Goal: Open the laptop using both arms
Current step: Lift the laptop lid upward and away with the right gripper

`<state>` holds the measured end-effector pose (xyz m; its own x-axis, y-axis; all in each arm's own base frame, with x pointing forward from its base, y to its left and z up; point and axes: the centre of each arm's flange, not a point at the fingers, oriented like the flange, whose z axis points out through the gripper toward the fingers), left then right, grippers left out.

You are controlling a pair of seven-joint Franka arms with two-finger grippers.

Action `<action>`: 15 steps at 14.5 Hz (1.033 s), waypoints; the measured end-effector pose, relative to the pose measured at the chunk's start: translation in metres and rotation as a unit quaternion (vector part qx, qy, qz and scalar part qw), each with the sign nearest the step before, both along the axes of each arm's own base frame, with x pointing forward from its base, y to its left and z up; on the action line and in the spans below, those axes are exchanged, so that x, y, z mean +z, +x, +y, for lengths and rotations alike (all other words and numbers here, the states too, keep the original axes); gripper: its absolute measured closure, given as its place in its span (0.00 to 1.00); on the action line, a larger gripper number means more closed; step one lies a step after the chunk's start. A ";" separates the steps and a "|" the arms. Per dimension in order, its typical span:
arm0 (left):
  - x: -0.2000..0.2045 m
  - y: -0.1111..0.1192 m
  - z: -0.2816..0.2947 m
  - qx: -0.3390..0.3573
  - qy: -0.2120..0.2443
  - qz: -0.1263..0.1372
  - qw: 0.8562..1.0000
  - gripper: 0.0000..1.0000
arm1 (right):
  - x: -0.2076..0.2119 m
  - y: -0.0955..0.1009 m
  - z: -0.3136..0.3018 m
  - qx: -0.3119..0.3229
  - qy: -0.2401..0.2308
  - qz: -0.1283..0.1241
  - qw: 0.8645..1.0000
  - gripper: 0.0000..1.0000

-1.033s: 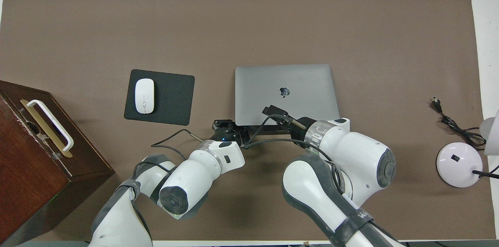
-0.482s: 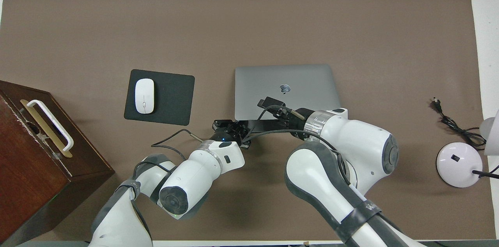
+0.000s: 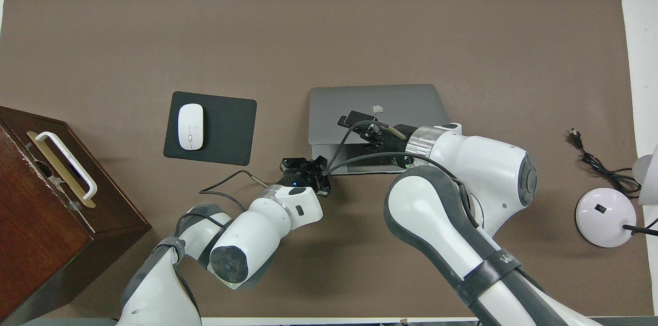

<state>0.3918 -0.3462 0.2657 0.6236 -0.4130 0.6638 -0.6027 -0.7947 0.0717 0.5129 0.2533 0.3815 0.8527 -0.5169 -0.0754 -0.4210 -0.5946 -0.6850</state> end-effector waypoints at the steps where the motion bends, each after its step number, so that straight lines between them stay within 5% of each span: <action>1: 0.000 0.000 0.000 0.000 0.000 0.000 1.000 0.99 | 0.007 0.008 0.004 0.000 -0.001 0.003 1.000 0.00; 15: 0.000 0.000 0.000 -0.001 0.000 -0.001 1.000 0.99 | 0.056 0.074 -0.003 0.034 -0.027 0.009 0.999 0.00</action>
